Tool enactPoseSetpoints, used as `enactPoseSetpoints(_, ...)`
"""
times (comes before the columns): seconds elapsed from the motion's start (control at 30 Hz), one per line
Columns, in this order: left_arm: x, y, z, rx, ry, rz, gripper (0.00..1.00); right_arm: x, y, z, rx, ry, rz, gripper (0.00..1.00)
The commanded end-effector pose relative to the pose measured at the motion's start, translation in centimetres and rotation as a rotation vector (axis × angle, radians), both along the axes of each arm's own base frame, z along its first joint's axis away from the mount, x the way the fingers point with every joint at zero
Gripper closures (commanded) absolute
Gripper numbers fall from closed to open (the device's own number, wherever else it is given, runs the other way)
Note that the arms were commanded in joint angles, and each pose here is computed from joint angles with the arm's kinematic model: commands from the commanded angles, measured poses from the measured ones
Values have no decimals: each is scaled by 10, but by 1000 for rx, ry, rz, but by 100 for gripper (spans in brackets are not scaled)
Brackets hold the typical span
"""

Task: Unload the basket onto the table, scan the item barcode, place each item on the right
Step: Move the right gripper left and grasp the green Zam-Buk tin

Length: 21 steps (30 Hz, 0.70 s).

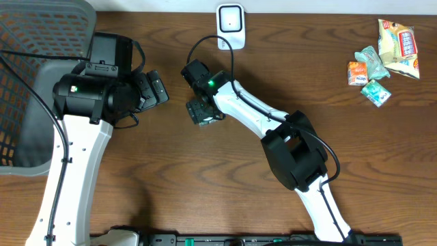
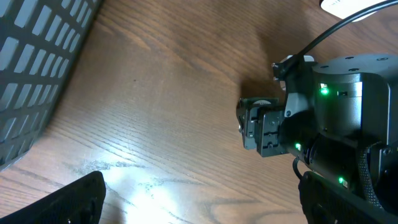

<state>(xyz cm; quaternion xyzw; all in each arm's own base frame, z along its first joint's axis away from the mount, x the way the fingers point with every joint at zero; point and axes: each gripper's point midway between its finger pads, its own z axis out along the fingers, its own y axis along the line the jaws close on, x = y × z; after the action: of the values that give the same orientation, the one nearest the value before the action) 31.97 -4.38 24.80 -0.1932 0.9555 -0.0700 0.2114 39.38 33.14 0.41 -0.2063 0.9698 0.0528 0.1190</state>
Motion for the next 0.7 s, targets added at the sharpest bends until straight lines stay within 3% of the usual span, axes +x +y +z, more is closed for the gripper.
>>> enactPoseSetpoints(0.0, 0, 2, 4, 10, -12, 1, 2, -6, -7, -9, -34, 14, -9, 27)
enactPoseSetpoints(0.17, 0, 2, 4, 10, -12, 1, 2, -7, -9, -11, -45, 16, -9, 35)
enactPoseSetpoints(0.37, 0, 2, 4, 10, -12, 1, 2, -17, -5, -5, 28, 95, -17, 36)
enactPoseSetpoints(0.67, 0, 2, 4, 10, -11, 1, 2, -23, -5, 54, 501, 429, -70, 43)
